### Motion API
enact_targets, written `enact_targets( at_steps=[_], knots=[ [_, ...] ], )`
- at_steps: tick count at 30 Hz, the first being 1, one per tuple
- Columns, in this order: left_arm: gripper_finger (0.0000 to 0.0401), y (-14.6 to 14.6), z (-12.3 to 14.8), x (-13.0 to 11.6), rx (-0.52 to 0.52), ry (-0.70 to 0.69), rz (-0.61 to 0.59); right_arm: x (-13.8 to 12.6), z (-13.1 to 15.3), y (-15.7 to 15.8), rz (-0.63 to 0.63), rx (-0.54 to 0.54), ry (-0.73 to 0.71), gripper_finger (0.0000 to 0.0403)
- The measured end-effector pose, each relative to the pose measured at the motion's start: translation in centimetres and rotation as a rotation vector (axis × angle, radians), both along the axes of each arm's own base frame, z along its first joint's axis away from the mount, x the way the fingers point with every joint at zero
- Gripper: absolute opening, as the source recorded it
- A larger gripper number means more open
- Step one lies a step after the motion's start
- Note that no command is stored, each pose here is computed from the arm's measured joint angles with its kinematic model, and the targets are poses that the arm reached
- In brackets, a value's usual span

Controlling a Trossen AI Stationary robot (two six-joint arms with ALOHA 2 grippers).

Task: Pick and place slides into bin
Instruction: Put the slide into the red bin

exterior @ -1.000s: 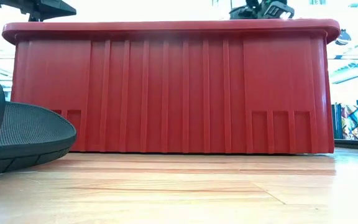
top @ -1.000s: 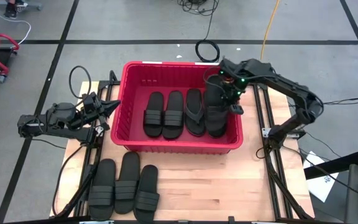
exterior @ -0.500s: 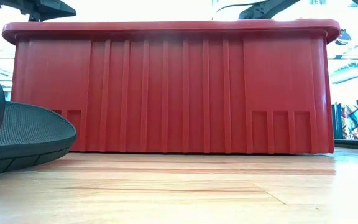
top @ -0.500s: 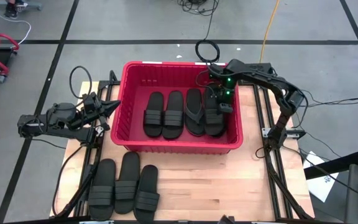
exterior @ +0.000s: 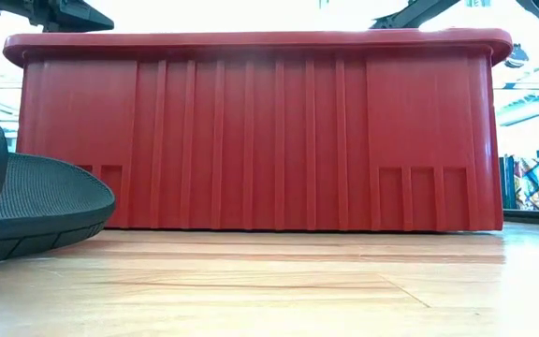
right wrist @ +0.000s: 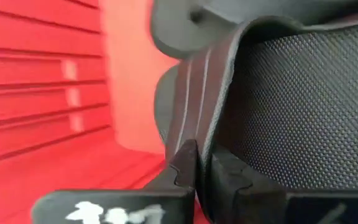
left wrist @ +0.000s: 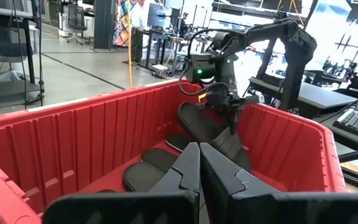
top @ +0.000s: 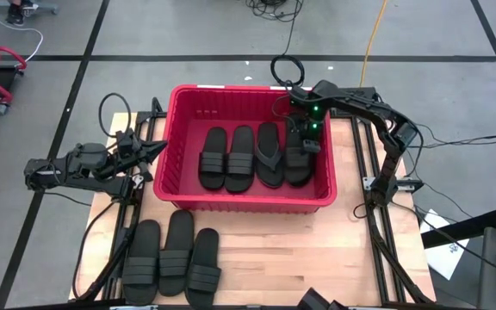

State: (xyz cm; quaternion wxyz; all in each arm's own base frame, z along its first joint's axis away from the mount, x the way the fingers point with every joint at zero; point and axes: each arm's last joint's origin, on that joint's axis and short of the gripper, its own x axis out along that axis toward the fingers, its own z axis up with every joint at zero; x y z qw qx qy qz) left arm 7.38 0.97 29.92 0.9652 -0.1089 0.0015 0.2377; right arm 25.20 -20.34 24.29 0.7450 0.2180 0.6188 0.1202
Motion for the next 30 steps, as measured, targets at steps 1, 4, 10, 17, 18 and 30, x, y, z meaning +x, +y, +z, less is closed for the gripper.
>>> enact_targets(
  at_steps=[1,4,10,17,18,30],
  knots=[
    [0.0008,0.0,0.0,0.0,0.000,0.000,-0.001,0.0,0.0,0.0,-0.004,-0.021,0.019,0.0016],
    [0.0008,0.0,0.0,0.0,-0.016,-0.009,-0.001,-0.1,0.0,-0.1,0.006,-0.061,0.045,0.0037],
    [0.0008,0.0,0.0,0.0,-0.026,-0.014,-0.008,-0.1,-0.1,-0.4,-0.003,-0.116,0.073,0.0095],
    [0.0008,0.0,0.0,0.0,-0.042,-0.024,-0.008,-0.2,0.5,-0.6,-0.030,-0.201,0.082,0.0155],
    [0.0008,0.0,0.0,0.0,-0.042,-0.024,-0.008,-0.3,0.8,-0.5,-0.031,-0.223,0.076,0.0161],
    [0.0008,0.0,0.0,0.0,-0.044,-0.026,-0.007,-2.3,6.6,1.0,-0.095,-0.460,-0.092,0.0182]
  ],
)
